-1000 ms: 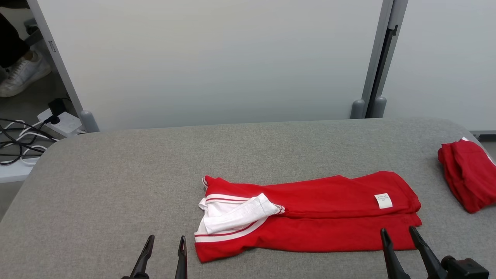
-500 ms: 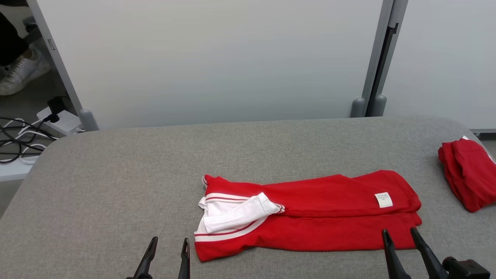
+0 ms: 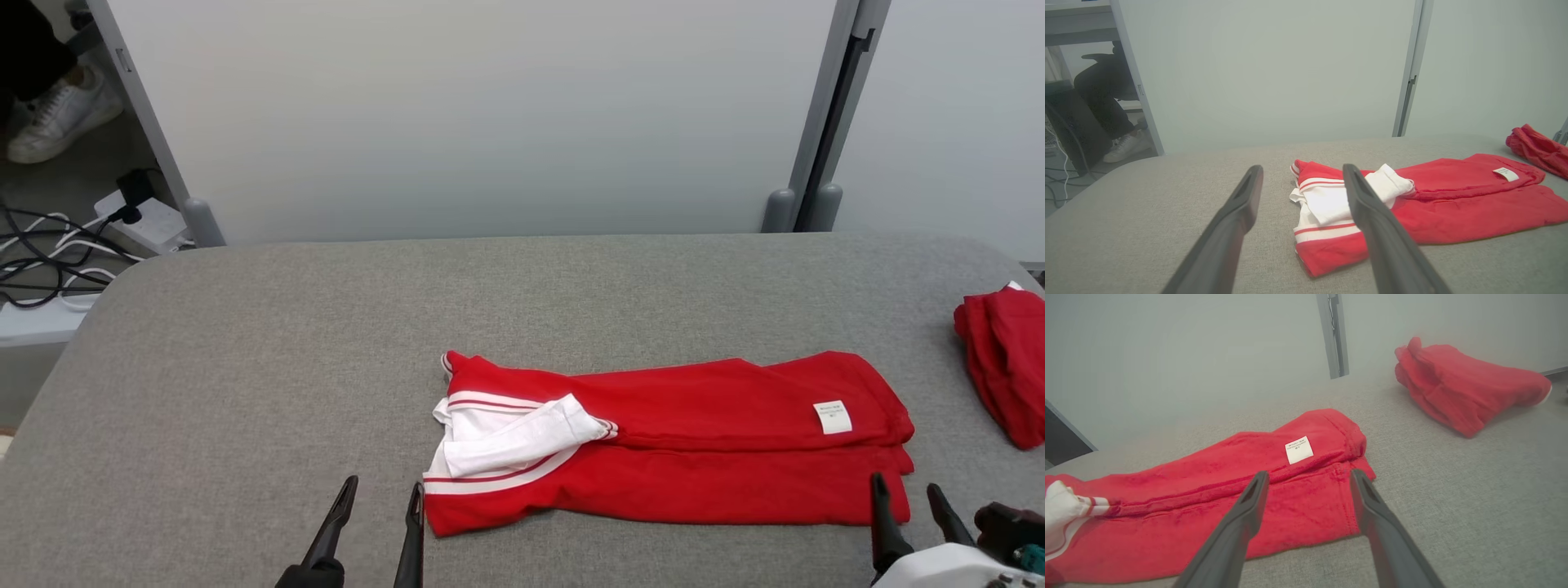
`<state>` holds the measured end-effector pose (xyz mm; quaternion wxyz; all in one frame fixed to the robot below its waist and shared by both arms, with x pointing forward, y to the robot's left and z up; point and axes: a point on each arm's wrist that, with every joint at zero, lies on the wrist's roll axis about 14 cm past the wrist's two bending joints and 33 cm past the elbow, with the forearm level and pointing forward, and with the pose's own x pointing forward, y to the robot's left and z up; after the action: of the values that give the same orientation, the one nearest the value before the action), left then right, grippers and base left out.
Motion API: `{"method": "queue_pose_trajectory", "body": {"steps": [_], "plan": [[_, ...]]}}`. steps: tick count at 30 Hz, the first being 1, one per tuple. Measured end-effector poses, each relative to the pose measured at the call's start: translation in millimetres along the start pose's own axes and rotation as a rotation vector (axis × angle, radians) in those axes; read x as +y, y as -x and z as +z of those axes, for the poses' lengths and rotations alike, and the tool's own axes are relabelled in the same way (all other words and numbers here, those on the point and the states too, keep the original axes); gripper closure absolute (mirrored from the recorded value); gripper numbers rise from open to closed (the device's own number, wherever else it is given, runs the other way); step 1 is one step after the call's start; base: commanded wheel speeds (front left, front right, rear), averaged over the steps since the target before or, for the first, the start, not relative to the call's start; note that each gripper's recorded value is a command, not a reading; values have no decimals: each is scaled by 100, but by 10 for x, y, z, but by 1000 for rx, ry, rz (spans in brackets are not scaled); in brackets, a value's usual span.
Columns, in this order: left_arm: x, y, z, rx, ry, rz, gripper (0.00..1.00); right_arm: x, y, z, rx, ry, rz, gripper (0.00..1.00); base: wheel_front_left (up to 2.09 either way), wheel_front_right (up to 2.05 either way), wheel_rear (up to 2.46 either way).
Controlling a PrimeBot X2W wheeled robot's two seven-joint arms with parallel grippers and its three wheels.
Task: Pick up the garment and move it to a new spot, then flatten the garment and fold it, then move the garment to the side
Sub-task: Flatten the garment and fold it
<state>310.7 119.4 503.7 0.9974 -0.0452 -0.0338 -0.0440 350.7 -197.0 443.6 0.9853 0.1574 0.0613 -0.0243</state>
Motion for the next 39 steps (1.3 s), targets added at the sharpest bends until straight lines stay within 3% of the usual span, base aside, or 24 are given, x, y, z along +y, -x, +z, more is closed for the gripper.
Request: {"method": "queue_pose_trajectory", "body": {"steps": [6, 25, 35, 36, 37, 39], "plan": [[44, -3, -52, 19, 5, 13, 0, -248, -238, -128, 97, 80, -61, 0, 0, 0, 0], [111, -302, -159, 56, -25, 18, 0, -482, -935, -277, 215, 32, -171, 0, 0, 0, 0], [128, -378, -210, 71, -30, 15, 0, -522, -960, -592, 343, 40, -192, 0, 0, 0, 0], [127, -377, -206, 69, -30, 15, 0, -515, -962, -591, 344, 41, -190, 17, 0, 0, 0], [124, -377, -202, 68, -30, 14, 0, -509, -962, -589, 345, 40, -190, 58, 0, 0, 0], [124, -375, -192, 65, -30, 14, 0, -482, -958, -599, 351, 43, -182, 88, 0, 0, 0]]}}
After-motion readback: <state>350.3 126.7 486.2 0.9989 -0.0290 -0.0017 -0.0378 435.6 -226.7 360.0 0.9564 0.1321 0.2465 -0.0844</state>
